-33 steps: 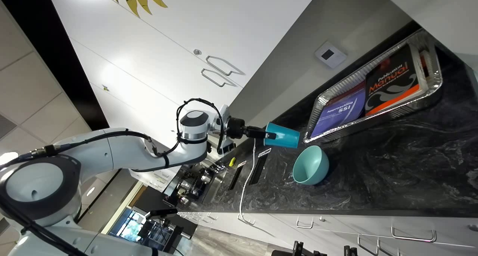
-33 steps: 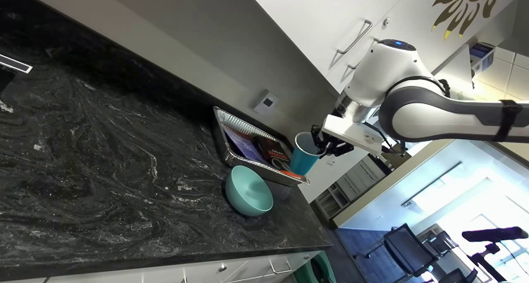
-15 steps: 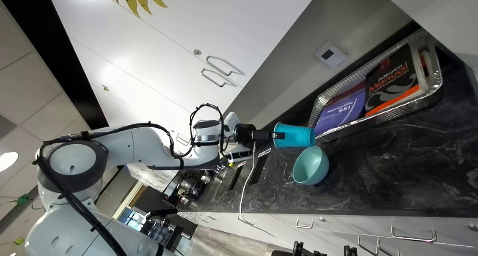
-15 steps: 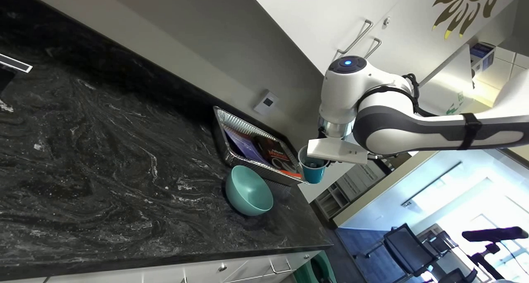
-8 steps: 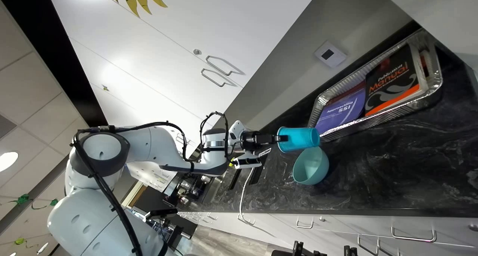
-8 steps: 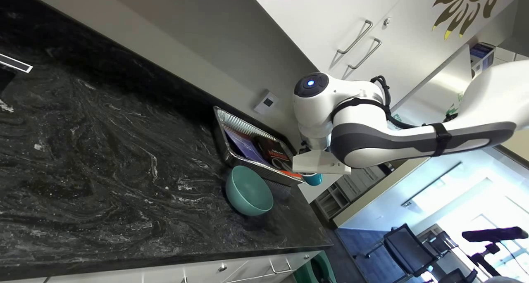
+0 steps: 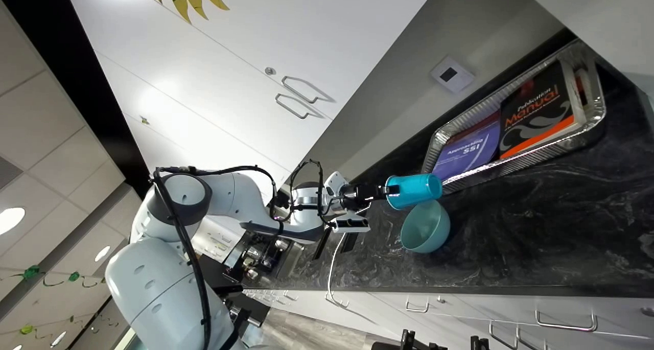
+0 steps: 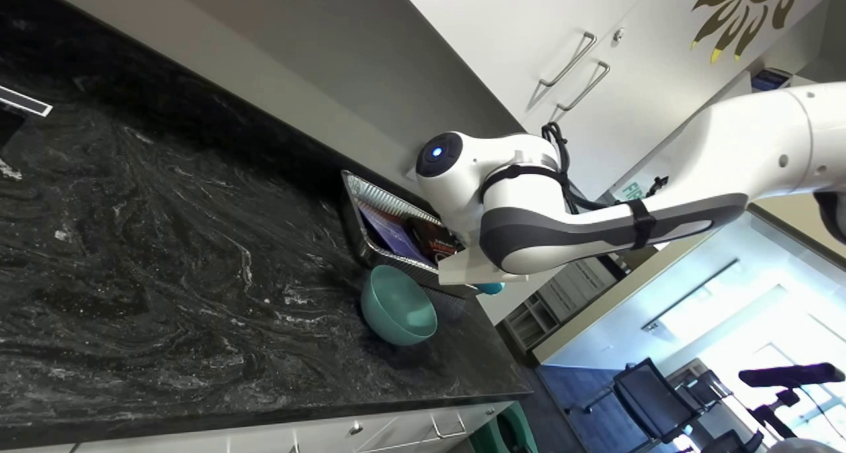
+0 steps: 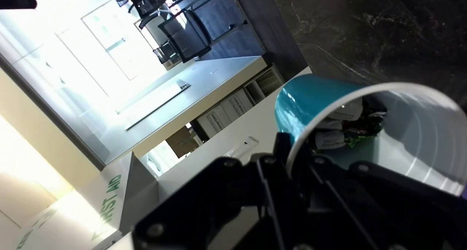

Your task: Pick up the light blue cup, pour its contents in the bowl and put the cup back on the countertop.

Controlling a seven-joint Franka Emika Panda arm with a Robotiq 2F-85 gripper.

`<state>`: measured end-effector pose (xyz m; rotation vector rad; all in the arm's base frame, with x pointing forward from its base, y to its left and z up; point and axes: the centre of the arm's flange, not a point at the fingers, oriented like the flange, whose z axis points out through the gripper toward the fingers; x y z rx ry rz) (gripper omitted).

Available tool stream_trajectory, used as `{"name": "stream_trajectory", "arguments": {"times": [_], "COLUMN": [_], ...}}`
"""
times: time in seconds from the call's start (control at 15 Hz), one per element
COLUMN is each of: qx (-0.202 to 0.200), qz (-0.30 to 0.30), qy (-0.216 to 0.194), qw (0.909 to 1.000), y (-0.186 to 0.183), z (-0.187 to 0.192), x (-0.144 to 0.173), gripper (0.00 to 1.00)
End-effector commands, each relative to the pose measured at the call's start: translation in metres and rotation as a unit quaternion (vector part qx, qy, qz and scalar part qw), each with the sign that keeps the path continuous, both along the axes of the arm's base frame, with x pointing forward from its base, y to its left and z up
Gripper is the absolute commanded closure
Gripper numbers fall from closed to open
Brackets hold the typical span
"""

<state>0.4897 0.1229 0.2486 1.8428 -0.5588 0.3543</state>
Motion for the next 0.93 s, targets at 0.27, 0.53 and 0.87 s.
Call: {"name": "stream_trajectory", "arguments": {"times": [0.27, 0.53, 0.87], "qx": [-0.094, -0.13, -0.173], "qz": [-0.014, -0.028, -0.046], "qy": [0.007, 0.029, 0.044], "qw": [0.9954, 0.9907, 0.9828], "y": [0.027, 0.034, 0.039], "z": [-0.042, -0.059, -0.073], "x": [0.021, 0.022, 0.025], "gripper": [0.99, 0.99, 0.99]}}
